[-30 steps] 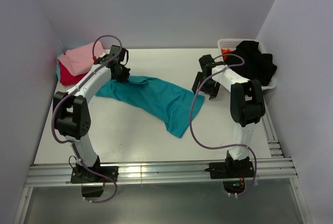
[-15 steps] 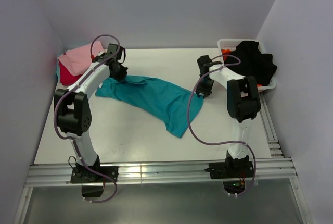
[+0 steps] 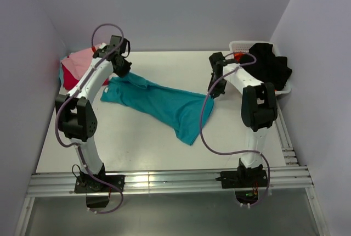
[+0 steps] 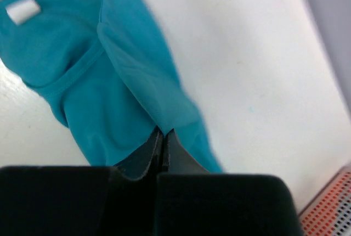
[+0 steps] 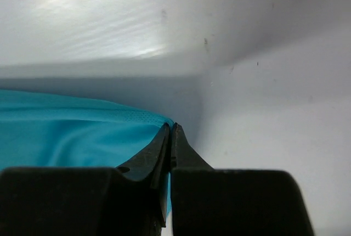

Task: Fold and stack the t-shirts
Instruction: Flatten out the tshirt

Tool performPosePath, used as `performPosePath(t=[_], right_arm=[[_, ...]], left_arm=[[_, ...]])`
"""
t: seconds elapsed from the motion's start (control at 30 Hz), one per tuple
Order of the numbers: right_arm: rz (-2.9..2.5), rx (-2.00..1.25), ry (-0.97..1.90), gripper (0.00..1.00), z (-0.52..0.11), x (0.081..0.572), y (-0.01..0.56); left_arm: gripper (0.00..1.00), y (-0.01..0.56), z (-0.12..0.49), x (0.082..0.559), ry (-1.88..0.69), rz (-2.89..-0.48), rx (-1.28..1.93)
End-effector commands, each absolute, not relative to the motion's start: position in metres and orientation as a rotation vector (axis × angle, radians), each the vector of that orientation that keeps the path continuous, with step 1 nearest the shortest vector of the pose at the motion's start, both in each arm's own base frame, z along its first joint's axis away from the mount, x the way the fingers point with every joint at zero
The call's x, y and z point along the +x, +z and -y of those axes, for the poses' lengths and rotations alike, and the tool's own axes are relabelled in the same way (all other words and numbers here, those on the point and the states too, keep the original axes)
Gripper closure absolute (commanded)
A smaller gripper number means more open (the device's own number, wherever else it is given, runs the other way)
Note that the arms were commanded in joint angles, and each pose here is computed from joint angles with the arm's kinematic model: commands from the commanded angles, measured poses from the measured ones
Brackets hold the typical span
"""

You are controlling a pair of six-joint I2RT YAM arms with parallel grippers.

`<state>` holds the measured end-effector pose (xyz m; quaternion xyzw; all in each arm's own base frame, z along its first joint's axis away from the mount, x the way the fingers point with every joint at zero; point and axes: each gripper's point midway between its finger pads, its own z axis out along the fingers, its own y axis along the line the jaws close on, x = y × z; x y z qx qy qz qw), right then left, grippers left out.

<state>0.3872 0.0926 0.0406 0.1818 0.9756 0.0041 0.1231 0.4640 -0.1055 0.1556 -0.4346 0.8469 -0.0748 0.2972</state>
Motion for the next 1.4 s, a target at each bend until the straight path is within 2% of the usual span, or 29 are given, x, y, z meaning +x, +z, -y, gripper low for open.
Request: performPosePath(t=[0.0,0.2,0.33,0.4,0.43,0.5,0.53,0.7,0.87,0.9,1.03,1.13,1.23,1.33,1.37], right_arm=[[-2.577,0.467,0.103,1.00,-0.092,0.419,0.167],[-2.287,0.397,0.200,1.00,-0.083,0.405,0.331],[-2.088,0.336,0.326,1.00,-0.081,0.356,0.415],[-2.063,0.327,0.370,1.00,-0.082,0.336,0.419],[-1.958,0.318,0.416,1.00,-0.079,0.312,0.446],[-1.924,0.321,0.465,1.00,-0.080,0.291,0.442],[-1.811,0.312,0.503,1.00,-0.074,0.263,0.467],[-1.621,0.254,0.607,1.00,-0.067,0.185,0.487],[-1.568,0.236,0.615,1.00,-0.060,0.152,0.496],[-1.576,0.242,0.607,1.00,-0.059,0.153,0.496],[-1.536,0.265,0.600,1.00,-0.055,0.157,0.519],[-1.557,0.287,0.589,1.00,-0.058,0.181,0.523],[-1.631,0.352,0.523,1.00,-0.056,0.222,0.503],[-1.753,0.397,0.463,1.00,-0.061,0.268,0.462],[-1.778,0.423,0.433,1.00,-0.059,0.281,0.449]], left_arm=[[1.00,0.247,0.081,0.466,-0.159,-2.091,-1.051],[1.00,0.375,0.062,0.432,-0.281,-1.827,-0.936],[1.00,0.436,0.061,0.394,-0.379,-1.724,-0.770],[1.00,0.462,0.068,0.362,-0.481,-1.680,-0.680],[1.00,0.470,0.068,0.350,-0.499,-1.662,-0.656],[1.00,0.488,0.066,0.309,-0.554,-1.621,-0.594],[1.00,0.493,0.067,0.295,-0.569,-1.609,-0.551],[1.00,0.507,0.068,0.206,-0.709,-1.557,-0.443],[1.00,0.521,0.070,0.166,-0.776,-1.562,-0.412],[1.00,0.538,0.068,0.159,-0.789,-1.521,-0.398],[1.00,0.571,0.071,0.171,-0.800,-1.456,-0.374],[1.00,0.578,0.080,0.205,-0.803,-1.457,-0.378],[1.00,0.568,0.090,0.248,-0.800,-1.487,-0.398],[1.00,0.539,0.095,0.299,-0.747,-1.539,-0.460],[1.00,0.513,0.099,0.326,-0.712,-1.597,-0.477]])
